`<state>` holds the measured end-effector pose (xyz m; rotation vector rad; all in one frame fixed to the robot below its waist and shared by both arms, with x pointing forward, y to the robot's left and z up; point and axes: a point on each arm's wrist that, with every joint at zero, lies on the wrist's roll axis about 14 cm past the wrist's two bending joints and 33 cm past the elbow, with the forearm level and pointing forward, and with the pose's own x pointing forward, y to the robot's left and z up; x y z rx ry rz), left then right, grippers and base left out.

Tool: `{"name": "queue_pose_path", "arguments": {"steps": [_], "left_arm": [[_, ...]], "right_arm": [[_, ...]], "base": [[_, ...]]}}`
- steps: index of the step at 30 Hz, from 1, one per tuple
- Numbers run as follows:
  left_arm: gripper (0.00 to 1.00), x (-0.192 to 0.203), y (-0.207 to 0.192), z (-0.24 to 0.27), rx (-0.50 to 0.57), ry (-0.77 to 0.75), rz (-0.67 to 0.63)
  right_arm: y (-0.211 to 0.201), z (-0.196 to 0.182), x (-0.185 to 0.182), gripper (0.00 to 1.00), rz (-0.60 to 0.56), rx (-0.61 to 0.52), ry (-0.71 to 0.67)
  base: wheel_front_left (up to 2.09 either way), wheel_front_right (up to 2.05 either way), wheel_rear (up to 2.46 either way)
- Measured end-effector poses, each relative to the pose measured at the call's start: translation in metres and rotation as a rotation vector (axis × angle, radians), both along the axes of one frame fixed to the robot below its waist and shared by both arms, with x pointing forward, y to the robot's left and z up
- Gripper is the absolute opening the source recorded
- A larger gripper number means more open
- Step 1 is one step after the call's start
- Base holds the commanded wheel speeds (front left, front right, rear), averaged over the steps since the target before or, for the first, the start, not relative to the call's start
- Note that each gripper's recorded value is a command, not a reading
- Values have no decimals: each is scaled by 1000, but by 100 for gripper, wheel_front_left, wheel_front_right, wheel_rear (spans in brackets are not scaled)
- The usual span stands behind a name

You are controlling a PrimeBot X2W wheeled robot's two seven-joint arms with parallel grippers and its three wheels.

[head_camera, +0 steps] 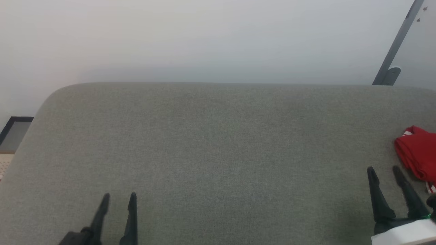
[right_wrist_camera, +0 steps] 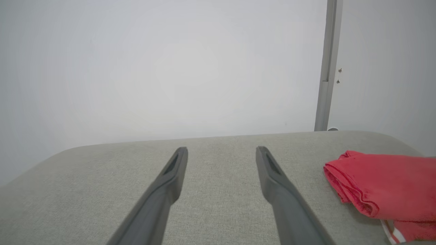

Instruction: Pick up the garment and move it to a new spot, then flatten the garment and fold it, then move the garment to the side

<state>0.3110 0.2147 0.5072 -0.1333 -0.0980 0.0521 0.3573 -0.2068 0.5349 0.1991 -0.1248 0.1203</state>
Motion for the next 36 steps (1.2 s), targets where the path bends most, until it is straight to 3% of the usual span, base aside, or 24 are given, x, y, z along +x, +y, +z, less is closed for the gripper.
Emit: {"name": "queue_pose_path", "arguments": {"steps": [6,36], "left_arm": [[0,-2,-2,-16,-31,49,1],[0,21,4,-21,-549,65,31]], "right_arm": [[2,-23,-6,0,-12,40,72],[-3,-34,6,0,-64,512,163]], "base": [[0,0,0],[0,0,0]]}}
